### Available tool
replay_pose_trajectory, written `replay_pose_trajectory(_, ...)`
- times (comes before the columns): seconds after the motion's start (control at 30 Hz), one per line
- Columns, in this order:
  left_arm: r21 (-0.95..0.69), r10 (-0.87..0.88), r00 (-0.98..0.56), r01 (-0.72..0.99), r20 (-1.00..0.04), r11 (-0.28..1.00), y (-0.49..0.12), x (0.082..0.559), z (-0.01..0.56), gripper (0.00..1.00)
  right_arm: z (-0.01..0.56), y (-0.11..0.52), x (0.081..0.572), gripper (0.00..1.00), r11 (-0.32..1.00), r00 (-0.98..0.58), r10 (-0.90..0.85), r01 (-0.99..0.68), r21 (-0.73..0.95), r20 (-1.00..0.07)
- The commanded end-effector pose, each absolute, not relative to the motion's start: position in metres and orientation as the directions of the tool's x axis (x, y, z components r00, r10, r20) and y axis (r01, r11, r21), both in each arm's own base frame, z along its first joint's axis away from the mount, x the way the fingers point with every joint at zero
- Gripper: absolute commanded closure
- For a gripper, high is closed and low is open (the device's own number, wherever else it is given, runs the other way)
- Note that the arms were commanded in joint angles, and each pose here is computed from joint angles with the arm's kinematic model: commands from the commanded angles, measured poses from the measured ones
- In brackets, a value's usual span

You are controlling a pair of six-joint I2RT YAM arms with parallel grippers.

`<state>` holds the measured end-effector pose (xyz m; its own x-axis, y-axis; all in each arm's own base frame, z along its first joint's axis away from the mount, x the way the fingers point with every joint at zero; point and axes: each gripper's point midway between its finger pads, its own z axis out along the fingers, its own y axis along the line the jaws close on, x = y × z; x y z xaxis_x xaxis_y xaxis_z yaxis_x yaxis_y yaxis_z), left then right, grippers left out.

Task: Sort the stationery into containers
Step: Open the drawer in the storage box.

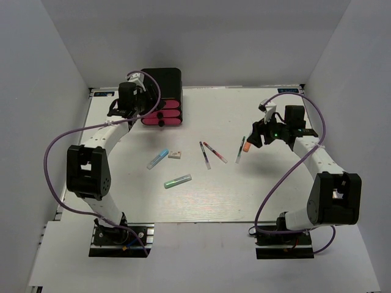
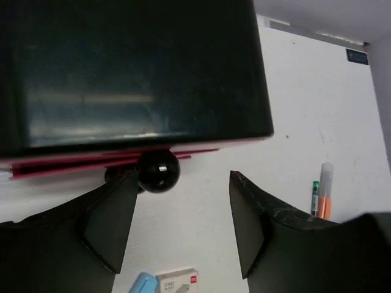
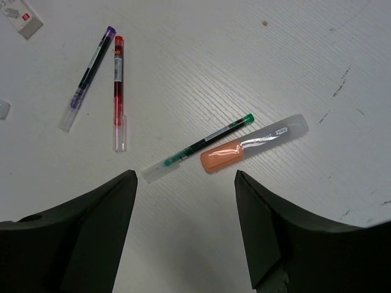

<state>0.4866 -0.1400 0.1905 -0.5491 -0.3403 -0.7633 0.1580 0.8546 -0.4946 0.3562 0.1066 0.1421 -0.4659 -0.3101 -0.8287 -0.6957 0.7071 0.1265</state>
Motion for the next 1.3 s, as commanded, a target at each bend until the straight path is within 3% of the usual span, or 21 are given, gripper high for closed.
replay_pose_trajectory(0.0,-0.416,-0.285,-0.526,0.149,-0.801,0.897,-0.133,0.498,0.202,0.29,0.151,0.108,0.367,0.29,0.71,-0.435,-0.302,-0.697,0.105,-0.848)
replay_pose_trajectory(0.43,-0.317,-0.205,-0.572,0.102,-0.794,0.943,-0.131,0.512,0.167,0.35,0.15,0.109,0.38,0.29,0.709,-0.443,-0.304,-0.697,0.111,-0.843)
replay_pose_trajectory(0.6,-0.294,-0.195,-0.558,0.092,-0.807,0.951,-0.131,0.52,0.169,0.54,0.148,0.11,0.383,0.3,0.704,-0.444,-0.309,-0.701,0.112,-0.841)
replay_pose_trajectory(0.67,-0.291,-0.198,-0.543,0.089,-0.816,0.952,-0.129,0.52,0.174,0.54,0.147,0.11,0.383,0.3,0.704,-0.445,-0.31,-0.702,0.112,-0.84)
replay_pose_trajectory(0.77,-0.287,-0.201,-0.534,0.083,-0.821,0.954,-0.127,0.518,0.172,0.7,0.146,0.109,0.382,0.3,0.704,-0.448,-0.311,-0.701,0.114,-0.838)
replay_pose_trajectory(0.87,-0.286,-0.2,-0.538,0.082,-0.819,0.955,-0.126,0.513,0.172,0.76,0.143,0.11,0.381,0.32,0.702,-0.451,-0.313,-0.703,0.117,-0.836)
replay_pose_trajectory(1.27,-0.314,-0.19,-0.576,0.124,-0.795,0.941,-0.135,0.441,0.157,0.77,0.133,0.111,0.379,0.33,0.701,-0.472,-0.326,-0.702,0.126,-0.819)
